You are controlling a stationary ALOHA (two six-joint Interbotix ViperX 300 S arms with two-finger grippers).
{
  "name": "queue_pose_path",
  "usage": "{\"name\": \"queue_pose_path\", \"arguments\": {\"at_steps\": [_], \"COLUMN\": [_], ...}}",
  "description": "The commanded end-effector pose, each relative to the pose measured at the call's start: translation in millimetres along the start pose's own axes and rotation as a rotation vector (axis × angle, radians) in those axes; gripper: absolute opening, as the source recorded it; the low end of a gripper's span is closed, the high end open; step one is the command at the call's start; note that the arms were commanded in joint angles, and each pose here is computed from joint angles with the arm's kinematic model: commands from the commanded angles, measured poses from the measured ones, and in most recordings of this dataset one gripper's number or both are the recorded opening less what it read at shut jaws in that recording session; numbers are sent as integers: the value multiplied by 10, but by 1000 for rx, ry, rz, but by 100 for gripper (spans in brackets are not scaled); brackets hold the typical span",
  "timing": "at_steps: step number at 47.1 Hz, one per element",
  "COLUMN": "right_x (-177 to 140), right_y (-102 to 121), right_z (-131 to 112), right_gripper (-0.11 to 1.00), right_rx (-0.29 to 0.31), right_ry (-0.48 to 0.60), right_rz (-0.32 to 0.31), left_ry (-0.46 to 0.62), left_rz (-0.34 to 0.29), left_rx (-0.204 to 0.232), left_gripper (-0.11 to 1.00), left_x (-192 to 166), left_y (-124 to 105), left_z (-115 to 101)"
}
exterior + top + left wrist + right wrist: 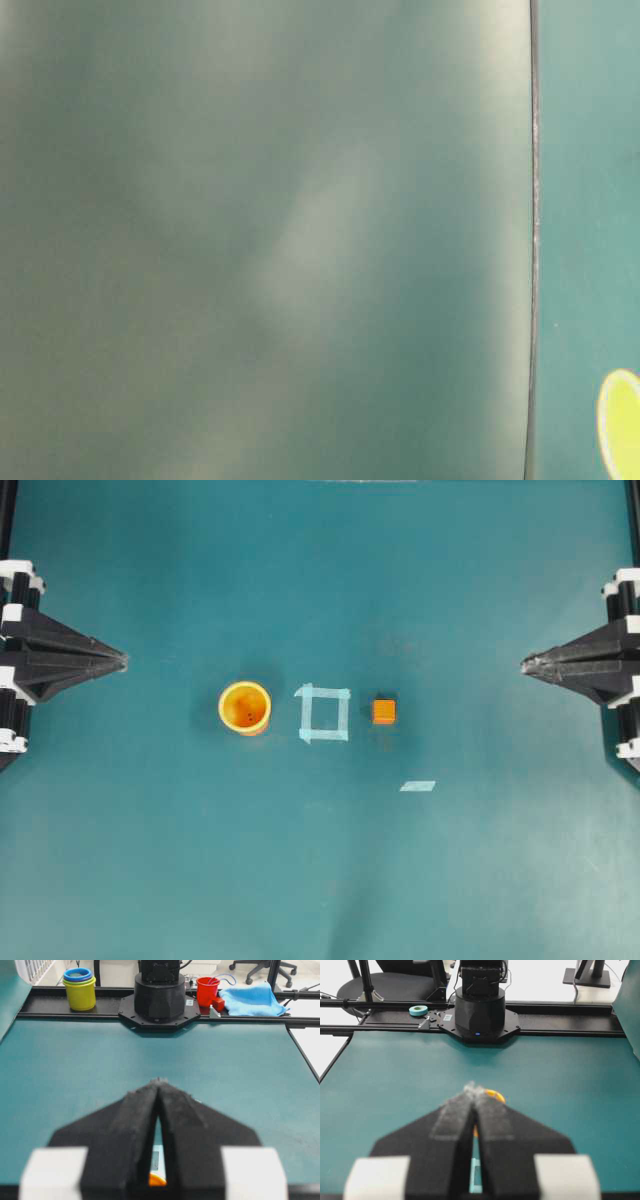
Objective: Move the cup to the right with left arm.
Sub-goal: 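Open the left gripper and begin moving it toward the orange cup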
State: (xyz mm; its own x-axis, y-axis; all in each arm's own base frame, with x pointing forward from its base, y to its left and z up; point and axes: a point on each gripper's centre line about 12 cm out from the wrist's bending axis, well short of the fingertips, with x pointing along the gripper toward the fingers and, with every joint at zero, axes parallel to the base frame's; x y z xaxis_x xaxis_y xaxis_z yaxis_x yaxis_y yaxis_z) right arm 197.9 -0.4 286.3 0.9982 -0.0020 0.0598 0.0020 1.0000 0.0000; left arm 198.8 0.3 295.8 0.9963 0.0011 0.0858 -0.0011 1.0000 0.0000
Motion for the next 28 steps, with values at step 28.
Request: {"name": "queue_pose_path", "arguments": {"at_steps": [28], "right_x": [57], "right_y": [-1], "right_z": [149], "right_gripper": [-1], "right_rx": [11], "right_ry": [-2], "right_rz": [-1], "left_ry": [110], "left_rz": [0], "left_rx": [-11], "left_gripper": [0], "left_x": [89], "left_y": [1], "left_z": [-184]}}
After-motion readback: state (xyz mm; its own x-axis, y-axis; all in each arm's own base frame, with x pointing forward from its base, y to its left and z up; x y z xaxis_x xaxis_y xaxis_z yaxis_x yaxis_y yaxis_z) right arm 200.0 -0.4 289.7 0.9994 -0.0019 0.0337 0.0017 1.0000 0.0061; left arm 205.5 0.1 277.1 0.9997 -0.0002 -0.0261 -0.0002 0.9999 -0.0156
